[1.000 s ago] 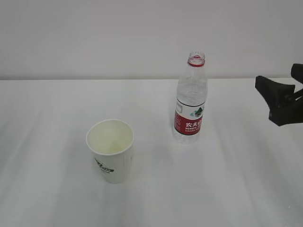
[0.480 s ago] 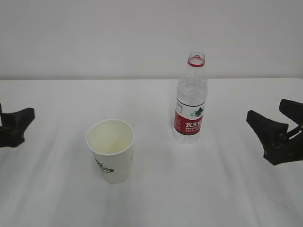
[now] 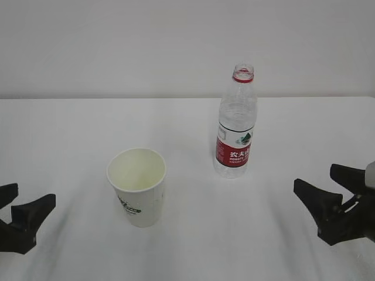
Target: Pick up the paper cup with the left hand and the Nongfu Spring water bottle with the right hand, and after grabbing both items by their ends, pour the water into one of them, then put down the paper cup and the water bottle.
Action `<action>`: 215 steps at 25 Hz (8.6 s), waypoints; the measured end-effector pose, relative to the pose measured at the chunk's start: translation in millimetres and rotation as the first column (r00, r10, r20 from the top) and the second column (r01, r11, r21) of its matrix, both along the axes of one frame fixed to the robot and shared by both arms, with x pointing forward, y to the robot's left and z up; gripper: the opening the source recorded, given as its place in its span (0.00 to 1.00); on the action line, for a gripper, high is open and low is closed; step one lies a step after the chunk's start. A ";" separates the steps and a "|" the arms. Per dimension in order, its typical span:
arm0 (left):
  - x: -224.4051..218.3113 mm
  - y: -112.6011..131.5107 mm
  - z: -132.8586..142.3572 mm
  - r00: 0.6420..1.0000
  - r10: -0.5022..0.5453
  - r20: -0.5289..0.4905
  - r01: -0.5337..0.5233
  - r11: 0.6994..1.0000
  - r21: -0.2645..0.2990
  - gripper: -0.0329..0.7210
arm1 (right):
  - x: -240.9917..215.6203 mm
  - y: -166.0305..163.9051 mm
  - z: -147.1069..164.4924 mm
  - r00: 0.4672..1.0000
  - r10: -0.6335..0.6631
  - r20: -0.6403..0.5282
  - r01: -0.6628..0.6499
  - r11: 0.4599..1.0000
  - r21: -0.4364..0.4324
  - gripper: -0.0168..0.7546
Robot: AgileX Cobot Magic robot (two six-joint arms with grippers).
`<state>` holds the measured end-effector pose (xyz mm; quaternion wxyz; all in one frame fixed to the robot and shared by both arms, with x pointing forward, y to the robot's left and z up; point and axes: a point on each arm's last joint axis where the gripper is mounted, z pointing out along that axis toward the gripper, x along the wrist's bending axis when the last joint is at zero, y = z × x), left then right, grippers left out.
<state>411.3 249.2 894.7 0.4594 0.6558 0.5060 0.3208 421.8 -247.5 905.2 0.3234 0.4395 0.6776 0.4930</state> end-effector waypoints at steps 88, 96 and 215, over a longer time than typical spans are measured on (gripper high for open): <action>11.8 -19.5 -2.5 0.983 -0.183 0.023 0.183 0.983 0.001 0.78 | 139.1 64.3 -40.5 0.942 0.310 0.127 -0.305 0.950 -0.063 0.90; 11.7 -19.6 -2.5 0.982 -0.185 0.023 0.185 0.983 0.001 0.78 | 158.3 70.4 -32.5 0.938 0.310 0.152 -0.300 0.950 -0.089 0.89; 35.3 -55.5 -25.0 0.863 -0.506 -0.012 0.505 0.863 -0.021 0.96 | 79.4 53.3 81.0 0.915 0.335 0.225 -0.316 0.942 -0.115 0.63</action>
